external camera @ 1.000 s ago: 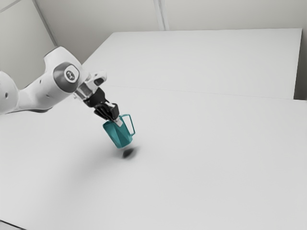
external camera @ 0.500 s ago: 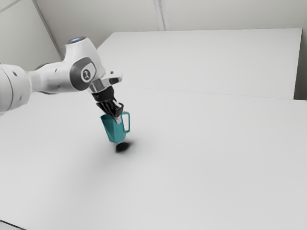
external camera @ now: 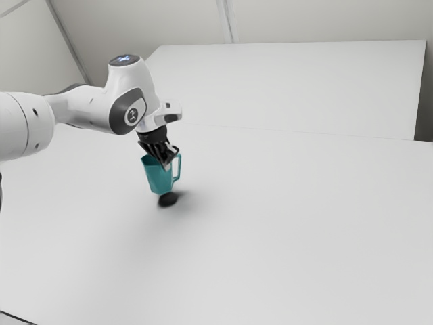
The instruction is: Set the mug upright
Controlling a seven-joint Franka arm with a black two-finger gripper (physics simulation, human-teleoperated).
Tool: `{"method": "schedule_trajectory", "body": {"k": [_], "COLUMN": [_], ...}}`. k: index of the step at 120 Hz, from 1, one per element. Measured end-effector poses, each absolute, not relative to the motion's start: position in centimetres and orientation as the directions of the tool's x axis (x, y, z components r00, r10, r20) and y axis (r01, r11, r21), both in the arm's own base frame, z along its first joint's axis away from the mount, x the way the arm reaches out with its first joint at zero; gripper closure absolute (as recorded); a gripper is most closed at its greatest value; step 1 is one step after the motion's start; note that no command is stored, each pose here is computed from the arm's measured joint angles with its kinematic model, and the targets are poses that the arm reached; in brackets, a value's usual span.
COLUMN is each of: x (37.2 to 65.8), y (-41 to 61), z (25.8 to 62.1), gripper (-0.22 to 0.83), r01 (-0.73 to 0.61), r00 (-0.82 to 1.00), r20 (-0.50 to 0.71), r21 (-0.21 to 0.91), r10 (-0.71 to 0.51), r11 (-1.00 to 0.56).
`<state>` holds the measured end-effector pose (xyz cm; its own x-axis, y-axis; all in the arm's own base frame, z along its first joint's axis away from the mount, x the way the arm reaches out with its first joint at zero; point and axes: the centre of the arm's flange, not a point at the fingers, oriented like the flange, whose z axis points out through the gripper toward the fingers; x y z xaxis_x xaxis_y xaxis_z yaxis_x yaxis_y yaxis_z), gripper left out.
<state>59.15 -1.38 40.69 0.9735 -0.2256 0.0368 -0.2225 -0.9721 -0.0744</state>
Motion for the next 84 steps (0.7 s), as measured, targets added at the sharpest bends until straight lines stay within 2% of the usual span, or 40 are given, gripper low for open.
{"method": "schedule_trajectory", "body": {"k": [84], "x": [58.7], "y": [-3.5], "z": [39.5], "gripper": [0.79], "r01": [-0.128], "r00": [0.988], "r20": [0.075], "r21": [-0.105], "r10": [-0.136], "r11": [-0.986]}}
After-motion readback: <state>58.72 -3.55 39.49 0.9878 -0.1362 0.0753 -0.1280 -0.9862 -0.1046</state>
